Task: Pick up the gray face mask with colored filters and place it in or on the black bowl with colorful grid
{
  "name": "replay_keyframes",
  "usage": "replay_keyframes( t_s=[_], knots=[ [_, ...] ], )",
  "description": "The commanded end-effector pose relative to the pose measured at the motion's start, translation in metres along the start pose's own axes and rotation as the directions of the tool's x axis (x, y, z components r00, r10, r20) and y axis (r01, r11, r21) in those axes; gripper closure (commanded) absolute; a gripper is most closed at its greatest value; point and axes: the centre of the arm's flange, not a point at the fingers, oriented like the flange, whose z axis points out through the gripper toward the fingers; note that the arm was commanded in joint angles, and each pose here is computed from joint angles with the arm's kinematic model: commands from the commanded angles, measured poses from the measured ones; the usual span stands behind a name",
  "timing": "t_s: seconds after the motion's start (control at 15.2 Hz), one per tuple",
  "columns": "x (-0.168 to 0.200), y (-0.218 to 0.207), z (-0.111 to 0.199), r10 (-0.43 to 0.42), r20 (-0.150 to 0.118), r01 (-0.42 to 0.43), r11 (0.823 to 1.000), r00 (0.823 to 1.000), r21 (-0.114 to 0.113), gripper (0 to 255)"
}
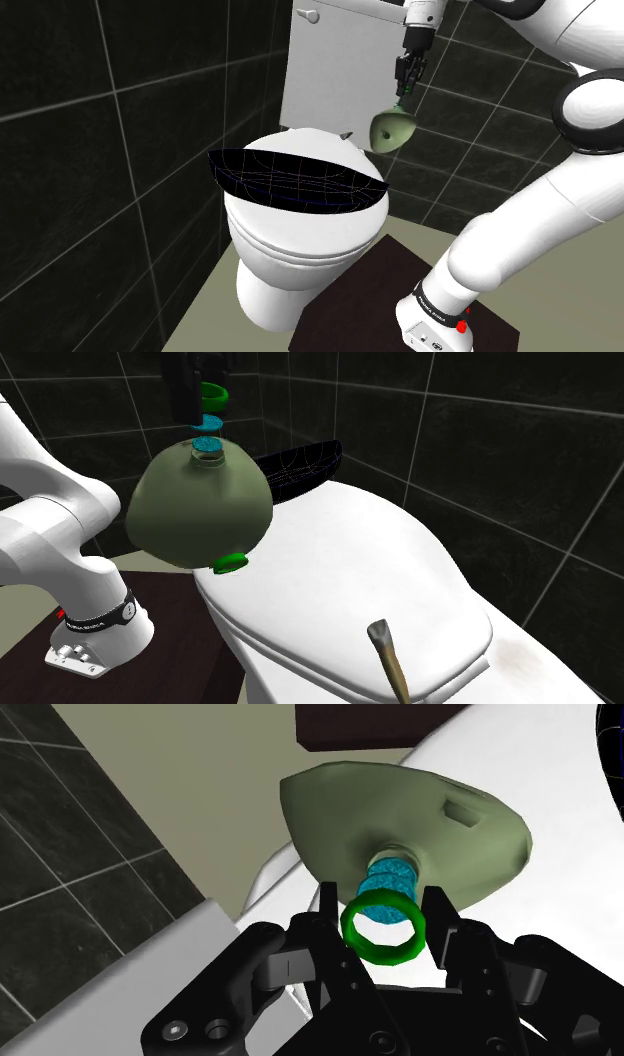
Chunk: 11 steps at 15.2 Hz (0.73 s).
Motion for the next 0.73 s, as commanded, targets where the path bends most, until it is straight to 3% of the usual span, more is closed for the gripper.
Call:
replay_keyframes(
  t_s=[0.0,0.66],
  knots=[
    [-0.008,-0.025,0.000,0.002,0.000,-0.002,1.000,1.000,0.000,255],
    [-0.048,-0.150,-0.012,0.002,0.000,-0.002,1.000,1.000,0.000,255]
  ],
)
